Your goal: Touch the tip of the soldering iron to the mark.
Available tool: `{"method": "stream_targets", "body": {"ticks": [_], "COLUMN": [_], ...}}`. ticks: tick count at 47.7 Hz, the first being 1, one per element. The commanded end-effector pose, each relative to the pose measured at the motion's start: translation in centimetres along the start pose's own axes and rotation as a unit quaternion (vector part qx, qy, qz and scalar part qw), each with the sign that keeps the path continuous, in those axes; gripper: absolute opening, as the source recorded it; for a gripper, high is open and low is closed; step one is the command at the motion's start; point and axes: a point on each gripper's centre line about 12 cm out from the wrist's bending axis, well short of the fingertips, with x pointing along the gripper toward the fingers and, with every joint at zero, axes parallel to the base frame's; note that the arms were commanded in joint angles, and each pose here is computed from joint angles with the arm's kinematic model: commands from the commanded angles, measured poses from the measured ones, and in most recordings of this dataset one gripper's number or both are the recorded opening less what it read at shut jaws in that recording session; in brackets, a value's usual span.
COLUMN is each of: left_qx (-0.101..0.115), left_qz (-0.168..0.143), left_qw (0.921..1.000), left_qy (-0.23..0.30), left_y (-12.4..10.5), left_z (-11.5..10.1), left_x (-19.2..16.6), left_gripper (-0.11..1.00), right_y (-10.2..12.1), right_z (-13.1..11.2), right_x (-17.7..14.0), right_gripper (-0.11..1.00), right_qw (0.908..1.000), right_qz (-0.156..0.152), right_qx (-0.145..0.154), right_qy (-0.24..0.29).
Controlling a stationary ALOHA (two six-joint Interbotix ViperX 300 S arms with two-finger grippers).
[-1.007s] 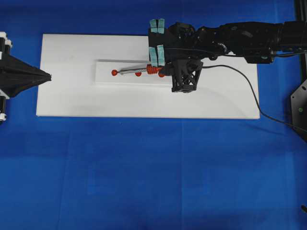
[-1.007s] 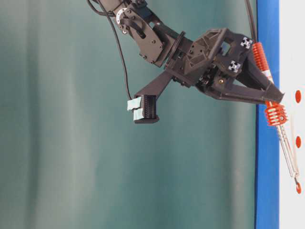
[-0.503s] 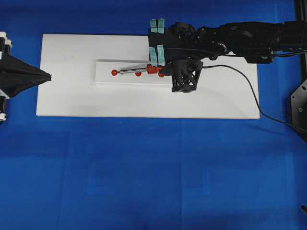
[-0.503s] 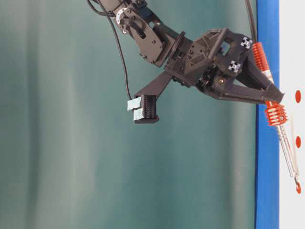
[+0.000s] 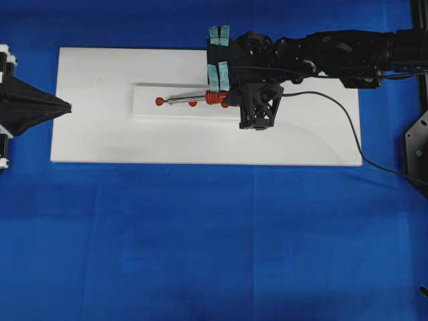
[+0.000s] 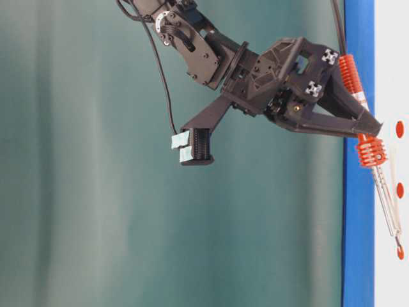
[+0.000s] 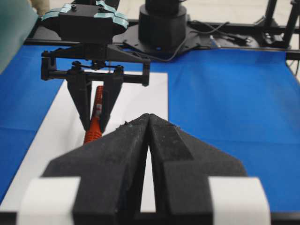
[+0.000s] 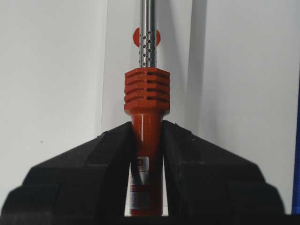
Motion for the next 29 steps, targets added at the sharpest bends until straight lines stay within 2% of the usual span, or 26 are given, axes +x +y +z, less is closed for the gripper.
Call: {"method": "stream_targets", "body": {"ticks": [1, 17, 29], "left_qx": [-0.001, -0.001, -0.001], "left_qz": [0.001, 0.001, 0.001], "left_qw": [1.0, 1.0, 1.0], "left_qy": [-0.007, -0.008, -0.008], "left_y": [0.0, 0.0, 0.1], "left_z": [0.5, 0.5, 0.5], "left_x": [0.2, 0.2, 0.2], "left_gripper": [0.0, 0.0, 0.0], "right_y": [0.0, 0.4, 0.2], "right_z": [2.1, 4.9, 5.2], "right_x": [-1.9, -7.3, -8.2], "right_gripper": [0.06, 0.06, 0.06], "right_qw": [0.9994, 0.9973, 0.9973], "right_qz": [-0.002, -0.003, -0.013], "right_qx": [-0.004, -0.03, -0.028], "right_qy": [-0.033, -0.067, -0.066]}}
